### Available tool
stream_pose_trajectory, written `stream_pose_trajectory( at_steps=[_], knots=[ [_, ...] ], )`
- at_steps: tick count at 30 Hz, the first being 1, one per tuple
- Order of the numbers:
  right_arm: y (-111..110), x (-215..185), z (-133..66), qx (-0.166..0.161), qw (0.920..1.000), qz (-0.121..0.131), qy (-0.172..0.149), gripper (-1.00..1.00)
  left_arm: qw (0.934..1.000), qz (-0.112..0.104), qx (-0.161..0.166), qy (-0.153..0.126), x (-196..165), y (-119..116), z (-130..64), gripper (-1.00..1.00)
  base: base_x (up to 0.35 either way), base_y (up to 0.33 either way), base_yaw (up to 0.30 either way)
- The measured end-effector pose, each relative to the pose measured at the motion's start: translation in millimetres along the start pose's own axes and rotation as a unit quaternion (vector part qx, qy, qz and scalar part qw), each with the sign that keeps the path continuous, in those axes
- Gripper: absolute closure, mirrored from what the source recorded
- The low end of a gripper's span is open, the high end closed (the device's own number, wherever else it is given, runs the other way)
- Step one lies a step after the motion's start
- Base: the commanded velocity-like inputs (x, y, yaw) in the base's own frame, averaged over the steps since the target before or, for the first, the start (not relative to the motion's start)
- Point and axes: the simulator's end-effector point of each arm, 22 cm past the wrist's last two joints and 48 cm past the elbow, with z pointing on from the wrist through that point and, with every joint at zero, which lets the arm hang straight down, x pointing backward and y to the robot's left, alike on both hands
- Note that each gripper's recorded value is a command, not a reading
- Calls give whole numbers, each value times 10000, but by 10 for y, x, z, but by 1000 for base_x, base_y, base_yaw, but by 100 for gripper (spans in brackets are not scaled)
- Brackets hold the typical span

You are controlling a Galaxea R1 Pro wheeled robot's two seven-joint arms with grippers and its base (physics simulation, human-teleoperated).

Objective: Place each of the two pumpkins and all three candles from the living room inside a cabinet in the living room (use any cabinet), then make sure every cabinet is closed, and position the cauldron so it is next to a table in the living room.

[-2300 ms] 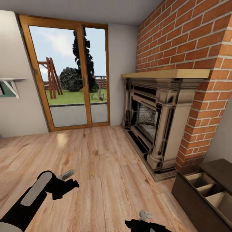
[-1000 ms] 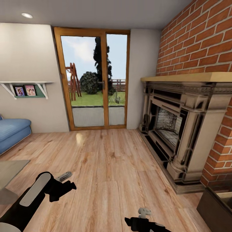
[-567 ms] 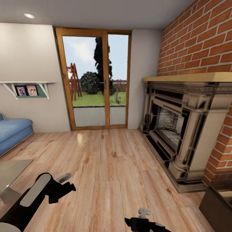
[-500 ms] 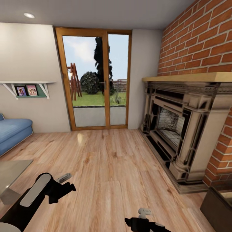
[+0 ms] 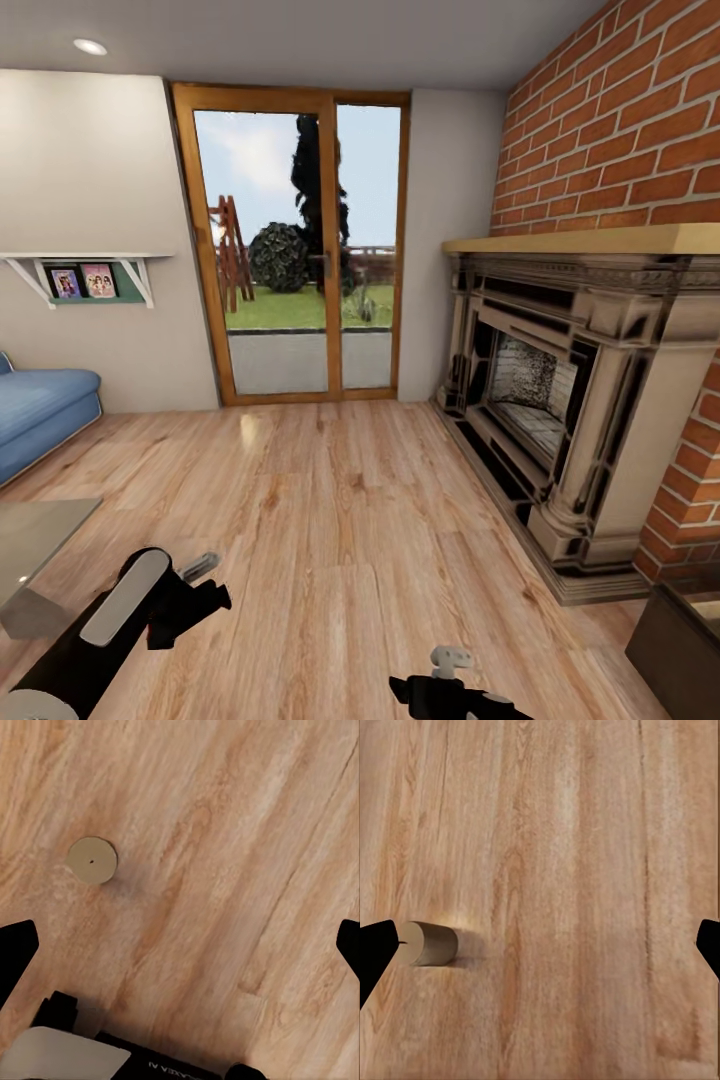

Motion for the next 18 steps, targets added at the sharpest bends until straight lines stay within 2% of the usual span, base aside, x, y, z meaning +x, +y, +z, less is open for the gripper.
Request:
stream_pose_trajectory(
  at_steps=[3,5,8,10,13,15,18],
  knots=[
    [-4,4,-1,1,10000,-14,12,-100,9996,-128,-242,40,37,172,122,-100,0,0,0],
    [3,8,0,-5,10000,-18,22,-100,9995,-184,-233,76,59,232,198,-100,0,0,0],
    [42,73,6,-38,9998,16,190,-100,9997,-51,-200,-142,-31,259,249,-100,0,0,0],
    [235,68,29,-207,9989,83,400,-100,9985,140,-288,-450,-164,301,253,-100,0,5,0],
    [717,-212,54,-380,9979,30,518,-100,9962,349,-207,-770,-310,269,241,-100,0,132,0],
    [956,-519,17,-203,9990,-131,383,-100,9952,416,-171,-873,-374,282,227,-100,0,165,0],
    [1155,-900,-89,86,9993,-346,73,-100,9942,442,-195,-961,-458,365,200,-100,0,59,0]
  ],
)
